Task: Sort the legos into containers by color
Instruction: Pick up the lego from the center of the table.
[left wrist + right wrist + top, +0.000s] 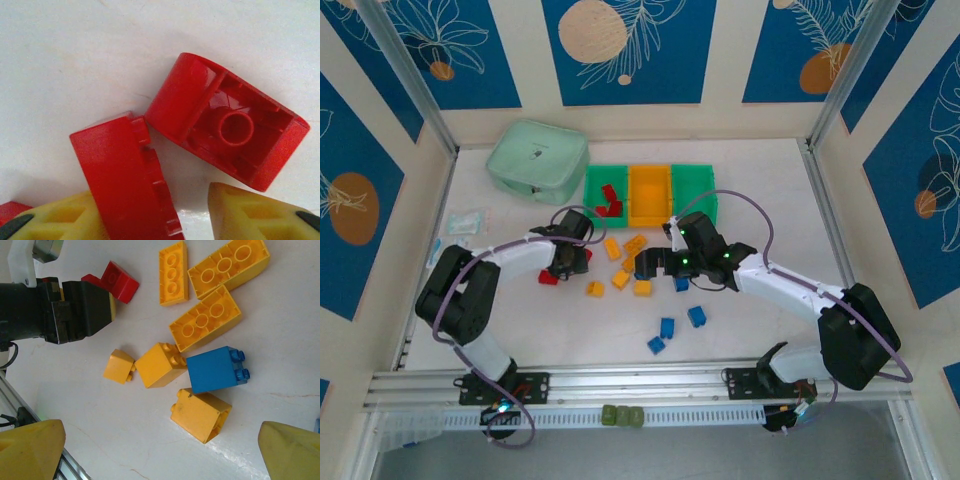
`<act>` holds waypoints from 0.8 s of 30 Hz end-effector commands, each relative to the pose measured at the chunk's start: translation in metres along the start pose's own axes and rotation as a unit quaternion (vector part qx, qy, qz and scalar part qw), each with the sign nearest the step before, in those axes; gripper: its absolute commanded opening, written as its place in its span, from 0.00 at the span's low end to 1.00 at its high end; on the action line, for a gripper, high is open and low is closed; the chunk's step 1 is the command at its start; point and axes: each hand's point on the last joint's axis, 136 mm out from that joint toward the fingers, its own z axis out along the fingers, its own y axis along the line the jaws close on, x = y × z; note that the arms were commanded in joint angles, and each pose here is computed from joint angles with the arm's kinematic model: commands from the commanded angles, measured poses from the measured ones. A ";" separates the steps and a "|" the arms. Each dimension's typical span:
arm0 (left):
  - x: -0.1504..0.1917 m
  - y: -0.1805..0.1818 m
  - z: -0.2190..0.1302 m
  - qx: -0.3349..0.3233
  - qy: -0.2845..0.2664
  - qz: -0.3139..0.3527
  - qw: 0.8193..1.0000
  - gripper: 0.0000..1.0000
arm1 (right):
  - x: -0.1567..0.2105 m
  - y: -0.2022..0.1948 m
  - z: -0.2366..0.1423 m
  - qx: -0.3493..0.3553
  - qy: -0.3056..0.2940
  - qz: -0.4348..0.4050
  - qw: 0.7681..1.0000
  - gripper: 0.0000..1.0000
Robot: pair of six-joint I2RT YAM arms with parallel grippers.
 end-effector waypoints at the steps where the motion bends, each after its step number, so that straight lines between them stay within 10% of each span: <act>1: 0.006 0.007 0.004 -0.021 0.009 0.004 1.000 0.44 | 0.000 -0.002 -0.002 -0.003 -0.004 0.006 1.000 0.99; 18: -0.013 0.025 -0.046 -0.048 -0.040 0.028 0.998 0.16 | -0.017 -0.004 -0.022 -0.023 -0.029 0.004 0.999 0.99; 24: -0.052 -0.019 -0.082 0.042 -0.081 0.070 0.993 0.13 | -0.034 -0.016 -0.037 -0.022 -0.055 0.019 0.998 0.99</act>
